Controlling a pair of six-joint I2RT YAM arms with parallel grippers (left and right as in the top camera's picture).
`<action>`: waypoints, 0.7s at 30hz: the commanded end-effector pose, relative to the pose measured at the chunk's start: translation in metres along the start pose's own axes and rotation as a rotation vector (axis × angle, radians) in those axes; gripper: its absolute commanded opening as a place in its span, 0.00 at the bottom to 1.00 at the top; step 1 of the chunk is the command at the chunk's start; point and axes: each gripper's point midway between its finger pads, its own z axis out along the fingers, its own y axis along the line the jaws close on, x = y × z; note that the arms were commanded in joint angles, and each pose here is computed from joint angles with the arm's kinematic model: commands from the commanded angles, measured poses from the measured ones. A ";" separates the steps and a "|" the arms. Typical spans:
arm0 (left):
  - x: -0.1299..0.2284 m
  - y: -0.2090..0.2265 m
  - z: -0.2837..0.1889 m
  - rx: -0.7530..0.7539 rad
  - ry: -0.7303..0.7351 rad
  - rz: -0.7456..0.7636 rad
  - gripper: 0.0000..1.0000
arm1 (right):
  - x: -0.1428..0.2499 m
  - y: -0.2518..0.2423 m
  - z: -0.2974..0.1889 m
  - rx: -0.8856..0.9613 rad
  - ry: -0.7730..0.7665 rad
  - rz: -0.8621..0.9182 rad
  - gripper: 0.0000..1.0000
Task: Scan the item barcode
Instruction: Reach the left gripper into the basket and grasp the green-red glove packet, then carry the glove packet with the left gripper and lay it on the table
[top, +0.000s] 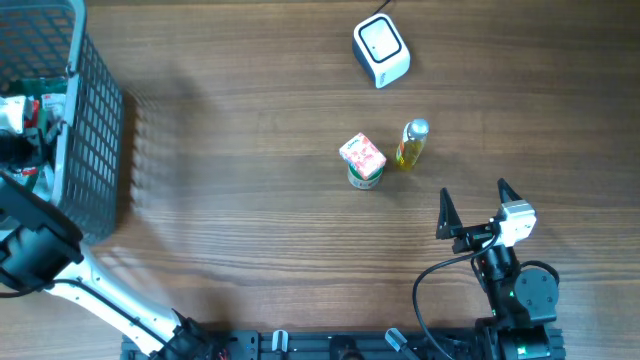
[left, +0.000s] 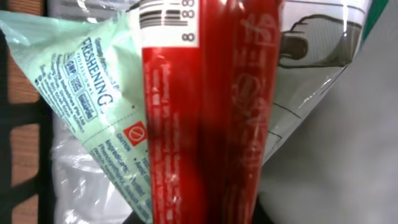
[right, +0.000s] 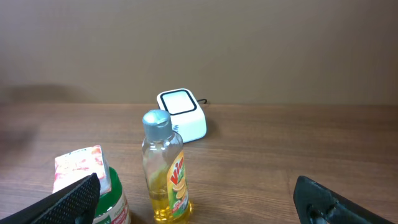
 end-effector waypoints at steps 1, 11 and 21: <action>-0.048 -0.001 -0.095 -0.110 -0.199 -0.060 0.08 | -0.001 -0.003 0.000 0.013 -0.006 -0.011 1.00; -0.078 -0.047 -0.340 -0.254 -0.706 -0.231 0.08 | -0.001 -0.003 0.000 0.013 -0.006 -0.011 1.00; -0.054 -0.214 -0.438 0.122 -0.882 -0.212 0.05 | -0.001 -0.003 0.000 0.013 -0.006 -0.011 1.00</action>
